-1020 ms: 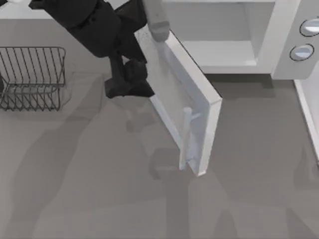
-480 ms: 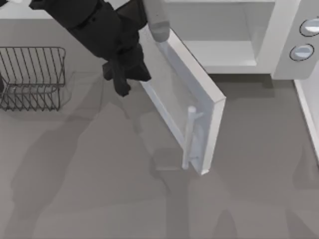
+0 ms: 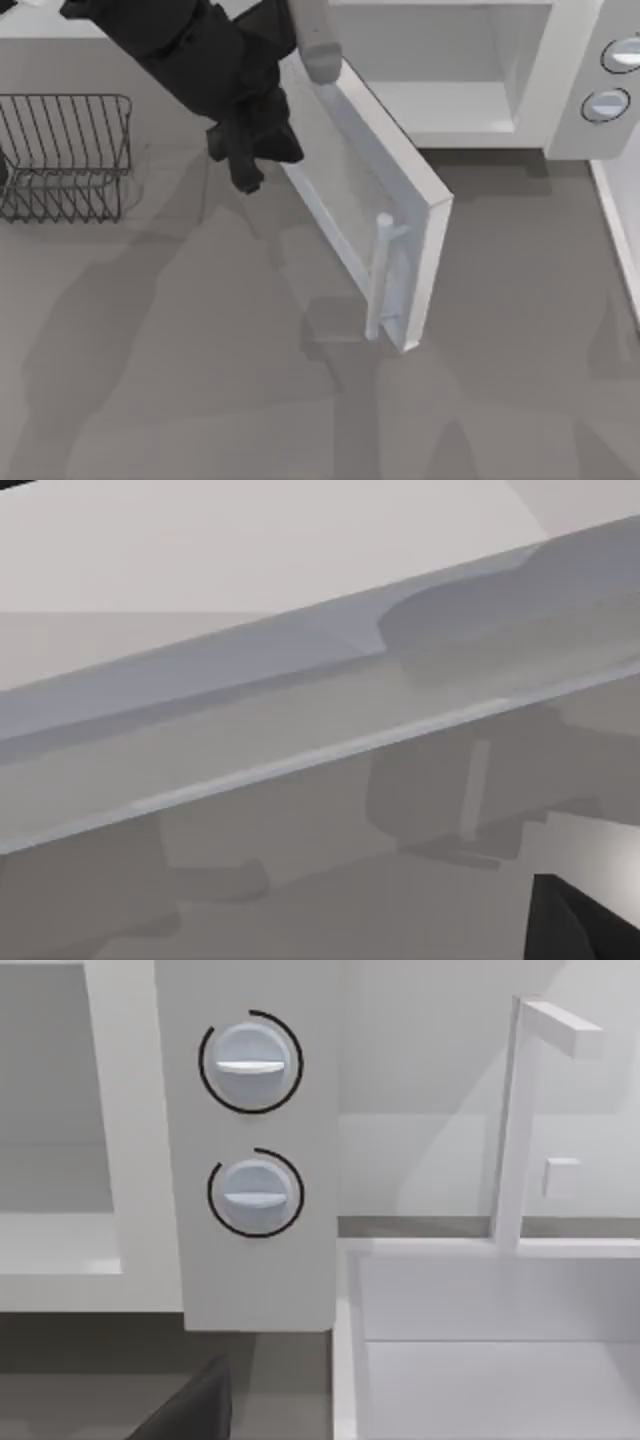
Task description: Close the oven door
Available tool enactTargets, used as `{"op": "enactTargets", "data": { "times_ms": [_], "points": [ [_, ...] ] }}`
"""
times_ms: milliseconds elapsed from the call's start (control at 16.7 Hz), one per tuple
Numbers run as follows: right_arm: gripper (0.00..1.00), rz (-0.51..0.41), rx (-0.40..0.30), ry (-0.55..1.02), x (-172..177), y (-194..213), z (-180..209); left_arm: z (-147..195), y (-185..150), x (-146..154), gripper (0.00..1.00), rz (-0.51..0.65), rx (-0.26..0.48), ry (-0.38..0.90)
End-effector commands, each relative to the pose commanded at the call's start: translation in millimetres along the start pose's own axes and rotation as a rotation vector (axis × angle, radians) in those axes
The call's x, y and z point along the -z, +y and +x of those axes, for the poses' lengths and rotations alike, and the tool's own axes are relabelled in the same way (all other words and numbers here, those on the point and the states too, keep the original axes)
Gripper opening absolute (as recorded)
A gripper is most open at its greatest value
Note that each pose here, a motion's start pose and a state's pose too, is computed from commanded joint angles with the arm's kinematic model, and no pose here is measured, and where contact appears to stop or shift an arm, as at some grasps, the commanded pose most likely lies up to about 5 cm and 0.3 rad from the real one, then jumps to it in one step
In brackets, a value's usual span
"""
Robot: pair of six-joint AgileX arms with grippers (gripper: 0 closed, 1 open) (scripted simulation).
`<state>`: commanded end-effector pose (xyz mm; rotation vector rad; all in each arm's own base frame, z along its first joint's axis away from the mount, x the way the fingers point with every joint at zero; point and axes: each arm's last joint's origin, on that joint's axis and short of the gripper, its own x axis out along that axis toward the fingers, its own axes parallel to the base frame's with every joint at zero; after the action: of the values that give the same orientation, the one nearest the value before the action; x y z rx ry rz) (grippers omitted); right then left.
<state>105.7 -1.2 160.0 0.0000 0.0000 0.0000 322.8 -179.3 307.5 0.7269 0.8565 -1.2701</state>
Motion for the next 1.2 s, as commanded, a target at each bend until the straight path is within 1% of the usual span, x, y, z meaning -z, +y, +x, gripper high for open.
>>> {"op": "enactTargets", "data": {
  "times_ms": [300, 540, 840, 1080, 1200],
  "points": [
    [1.0, 0.0, 0.0, 0.0, 0, 0, 0, 9, -3, -16, 0.0, -0.001, 0.0, 0.001],
    [1.0, 0.0, 0.0, 0.0, 0, 0, 0, 9, -4, -16, 0.0, -0.003, 0.0, 0.0],
    [1.0, 0.0, 0.0, 0.0, 0, 0, 0, 18, -7, -31, 0.0, -0.004, 0.0, 0.0],
    [1.0, 0.0, 0.0, 0.0, 0, 0, 0, 18, -7, -31, 0.0, -0.006, -0.001, -0.001],
    [1.0, 0.0, 0.0, 0.0, 0, 0, 0, 22, -8, -37, 0.0, -0.006, 0.001, 0.001]
  ]
}}
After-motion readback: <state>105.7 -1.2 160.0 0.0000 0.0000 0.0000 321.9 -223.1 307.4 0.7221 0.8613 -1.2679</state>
